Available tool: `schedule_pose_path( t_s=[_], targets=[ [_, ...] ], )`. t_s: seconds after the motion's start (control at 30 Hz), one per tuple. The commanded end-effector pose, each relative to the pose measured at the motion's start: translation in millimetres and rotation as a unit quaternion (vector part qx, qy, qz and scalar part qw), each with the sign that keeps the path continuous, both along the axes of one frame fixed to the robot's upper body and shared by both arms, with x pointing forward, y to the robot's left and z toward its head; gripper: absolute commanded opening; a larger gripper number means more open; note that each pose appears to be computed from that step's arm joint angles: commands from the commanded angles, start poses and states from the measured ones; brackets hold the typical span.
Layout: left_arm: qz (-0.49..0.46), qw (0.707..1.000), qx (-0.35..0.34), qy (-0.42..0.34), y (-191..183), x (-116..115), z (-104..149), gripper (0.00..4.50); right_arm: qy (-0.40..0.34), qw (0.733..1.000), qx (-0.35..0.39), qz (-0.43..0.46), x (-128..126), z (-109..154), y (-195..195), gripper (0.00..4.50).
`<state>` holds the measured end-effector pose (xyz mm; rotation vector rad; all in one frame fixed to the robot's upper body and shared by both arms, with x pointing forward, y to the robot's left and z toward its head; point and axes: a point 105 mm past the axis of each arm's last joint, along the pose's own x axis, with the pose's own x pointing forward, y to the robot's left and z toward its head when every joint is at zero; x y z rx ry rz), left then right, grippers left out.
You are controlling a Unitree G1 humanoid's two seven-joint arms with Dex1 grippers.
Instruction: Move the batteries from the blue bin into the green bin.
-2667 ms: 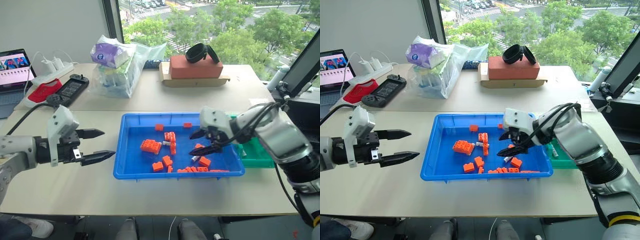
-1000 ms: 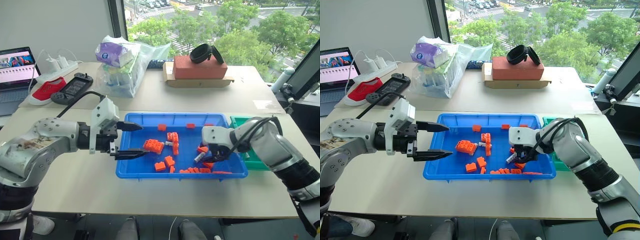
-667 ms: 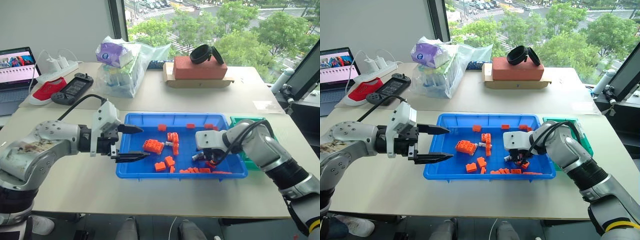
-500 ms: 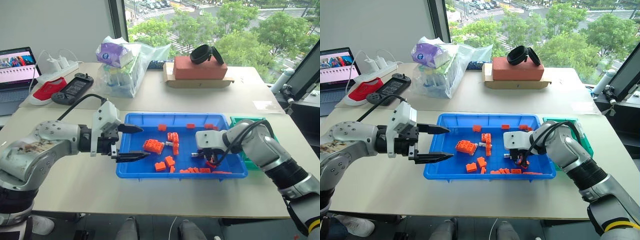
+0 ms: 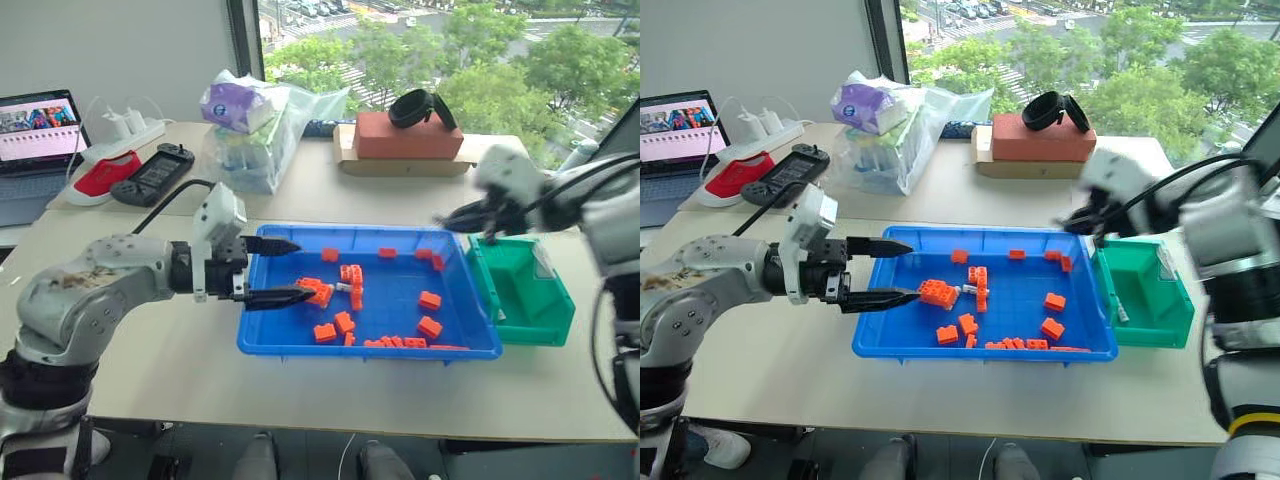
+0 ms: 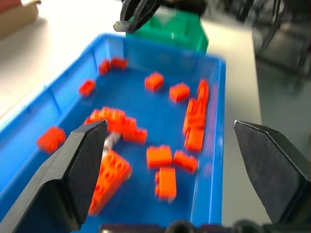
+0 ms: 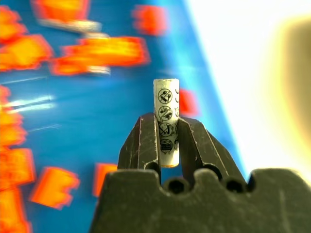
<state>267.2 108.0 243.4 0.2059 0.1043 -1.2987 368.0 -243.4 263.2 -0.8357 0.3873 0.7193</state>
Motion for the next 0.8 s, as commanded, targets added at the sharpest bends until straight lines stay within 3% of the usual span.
schedule_pose_path(
  t_s=[0.03,0.27,0.43,0.5,0.6,0.63,0.8],
  targets=[
    [0.002,1.0,0.002,-0.016,3,1,9,4.5,-0.016,0.997,-0.003,-0.081,-7,12,-51,0.25],
    [0.056,0.996,0.059,-0.022,35,19,-4,4.5,0.029,0.994,-0.006,-0.101,-13,-17,-73,0.25],
    [0.058,0.996,0.062,-0.027,44,17,-1,4.5,0.073,0.992,-0.022,-0.097,-20,-46,-74,0.25],
    [0.059,0.996,0.064,-0.027,46,16,0,4.5,0.08,0.993,-0.019,-0.089,-21,-52,-70,1.25],
    [0.062,0.995,0.065,-0.031,48,17,1,4.5,0.074,0.992,-0.012,-0.101,-19,-51,-70,2.06],
    [0.062,0.995,0.066,-0.032,47,17,1,4.5,0.072,0.992,-0.013,-0.103,-19,-49,-71,2.54],
    [0.065,0.995,0.066,-0.033,49,17,1,4.5,0.025,0.995,-0.025,-0.095,-15,-21,-68,4.23]
  ],
)
